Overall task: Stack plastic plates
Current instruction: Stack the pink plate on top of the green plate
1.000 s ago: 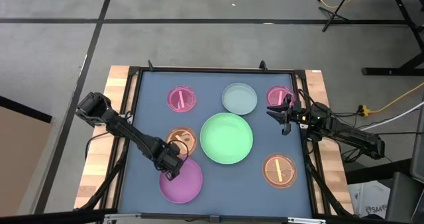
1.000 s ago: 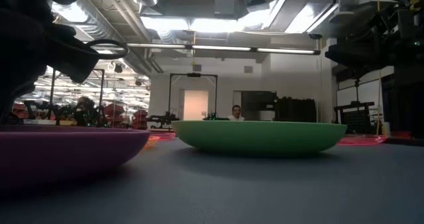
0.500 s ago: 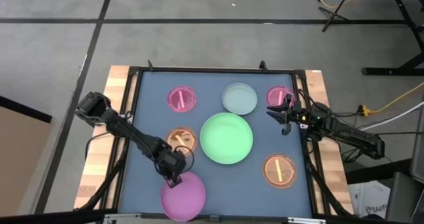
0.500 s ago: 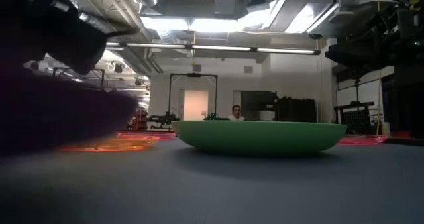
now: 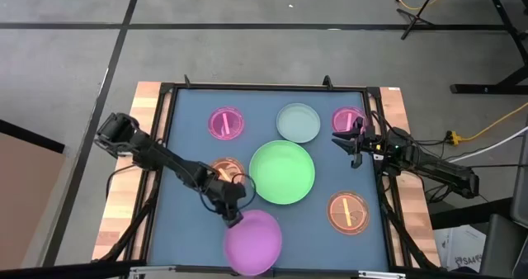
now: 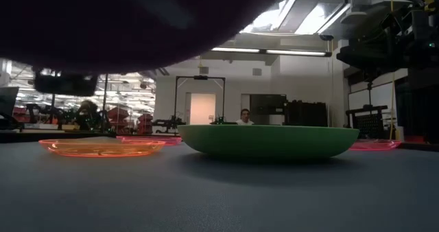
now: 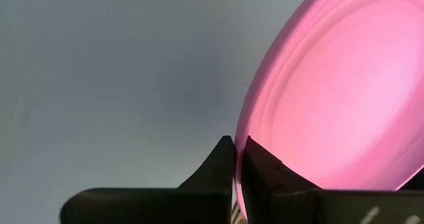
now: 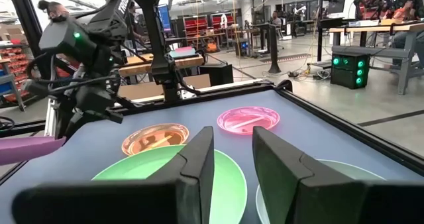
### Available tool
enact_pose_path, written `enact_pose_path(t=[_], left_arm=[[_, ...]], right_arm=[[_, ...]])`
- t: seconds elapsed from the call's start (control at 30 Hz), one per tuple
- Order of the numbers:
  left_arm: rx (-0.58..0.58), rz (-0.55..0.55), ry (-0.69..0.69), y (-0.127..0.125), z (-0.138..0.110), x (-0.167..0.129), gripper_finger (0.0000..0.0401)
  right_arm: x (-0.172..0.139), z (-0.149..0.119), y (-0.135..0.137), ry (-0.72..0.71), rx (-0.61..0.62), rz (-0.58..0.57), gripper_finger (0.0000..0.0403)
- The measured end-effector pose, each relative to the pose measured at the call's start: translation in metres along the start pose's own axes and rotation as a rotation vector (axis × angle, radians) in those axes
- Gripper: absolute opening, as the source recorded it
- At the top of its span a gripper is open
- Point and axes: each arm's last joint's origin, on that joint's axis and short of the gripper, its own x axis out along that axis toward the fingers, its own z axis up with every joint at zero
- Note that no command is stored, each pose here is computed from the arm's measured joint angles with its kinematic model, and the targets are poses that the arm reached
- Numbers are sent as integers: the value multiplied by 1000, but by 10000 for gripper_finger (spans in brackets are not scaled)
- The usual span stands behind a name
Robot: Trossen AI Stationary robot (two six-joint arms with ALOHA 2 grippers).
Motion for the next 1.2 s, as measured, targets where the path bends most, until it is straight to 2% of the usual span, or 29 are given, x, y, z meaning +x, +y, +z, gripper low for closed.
enact_pose_path(t=[0.13,0.63,1.2], left_arm=[[-88,-35,-57,3,20,-6,3],[-218,-69,-197,29,79,-32,4],[-243,17,-440,64,126,-63,4]], right_arm=[[0,0,0,0,0,0,95],[0,0,0,0,0,0,95],[0,0,0,0,0,0,95]])
